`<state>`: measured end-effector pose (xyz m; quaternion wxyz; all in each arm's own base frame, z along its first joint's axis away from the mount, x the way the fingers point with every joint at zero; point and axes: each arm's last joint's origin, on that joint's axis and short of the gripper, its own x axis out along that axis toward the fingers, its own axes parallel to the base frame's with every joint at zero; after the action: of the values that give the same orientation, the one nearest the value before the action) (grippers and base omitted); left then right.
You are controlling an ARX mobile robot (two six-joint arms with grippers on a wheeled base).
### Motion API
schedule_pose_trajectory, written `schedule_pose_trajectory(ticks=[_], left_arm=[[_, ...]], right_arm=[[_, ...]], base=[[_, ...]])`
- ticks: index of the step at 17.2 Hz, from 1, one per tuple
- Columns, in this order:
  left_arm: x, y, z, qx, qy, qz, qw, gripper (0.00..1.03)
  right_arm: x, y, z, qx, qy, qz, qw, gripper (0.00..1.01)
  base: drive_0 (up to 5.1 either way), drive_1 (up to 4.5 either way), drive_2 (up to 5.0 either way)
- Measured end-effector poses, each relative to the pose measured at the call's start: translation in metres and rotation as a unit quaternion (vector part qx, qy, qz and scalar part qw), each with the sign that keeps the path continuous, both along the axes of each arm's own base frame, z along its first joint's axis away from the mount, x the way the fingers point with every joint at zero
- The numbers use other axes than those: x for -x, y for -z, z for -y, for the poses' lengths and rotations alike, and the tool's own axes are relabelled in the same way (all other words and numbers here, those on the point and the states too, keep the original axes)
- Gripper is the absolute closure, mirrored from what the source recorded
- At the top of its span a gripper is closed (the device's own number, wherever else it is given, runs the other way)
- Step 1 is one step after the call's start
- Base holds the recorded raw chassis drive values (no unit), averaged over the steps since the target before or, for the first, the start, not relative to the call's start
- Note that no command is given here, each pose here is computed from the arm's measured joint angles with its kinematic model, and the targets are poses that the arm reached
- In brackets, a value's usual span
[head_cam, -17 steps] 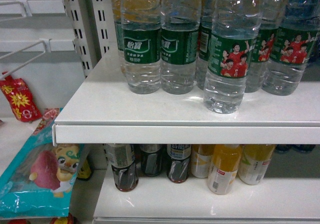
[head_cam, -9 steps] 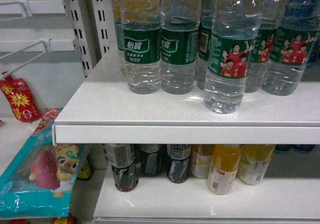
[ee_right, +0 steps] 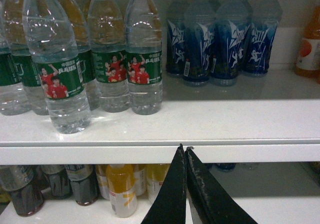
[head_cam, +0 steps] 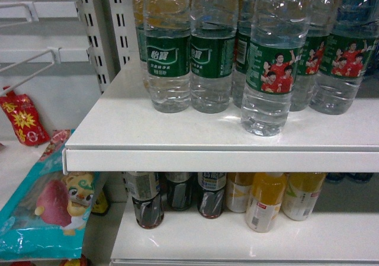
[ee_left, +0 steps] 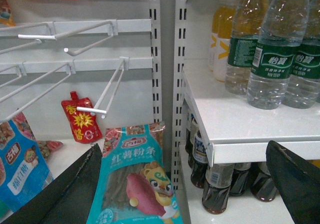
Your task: Move water from second to third shelf
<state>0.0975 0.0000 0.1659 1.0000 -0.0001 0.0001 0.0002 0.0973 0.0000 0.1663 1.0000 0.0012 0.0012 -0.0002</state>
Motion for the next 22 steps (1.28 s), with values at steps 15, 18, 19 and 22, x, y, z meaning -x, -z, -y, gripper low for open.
schedule_pose_trajectory(ticks=[15,18,19,22], left_arm=[[0.0000,0.0000,0.0000,0.000,0.000,0.000,1.0000,0.05],[0.0000,0.0000,0.0000,0.000,0.000,0.000,1.0000,0.05],[0.0000,0.0000,0.0000,0.000,0.000,0.000,1.0000,0.05],[0.0000,0.0000,0.0000,0.000,0.000,0.000,1.0000,0.05]], right_arm=[[0.0001,-0.0006,0.0000,0.000,0.000,0.003,1.0000,0.01],[0.0001,-0.0006,0.0000,0.000,0.000,0.003,1.0000,0.03],[0.0001,-0.0006,0.0000,0.000,0.000,0.003,1.0000,0.03],[0.0001,-0.0006,0.0000,0.000,0.000,0.003,1.0000,0.03]], base=[[0.0,0.00,0.0],[0.0,0.00,0.0],[0.0,0.00,0.0],[0.0,0.00,0.0]])
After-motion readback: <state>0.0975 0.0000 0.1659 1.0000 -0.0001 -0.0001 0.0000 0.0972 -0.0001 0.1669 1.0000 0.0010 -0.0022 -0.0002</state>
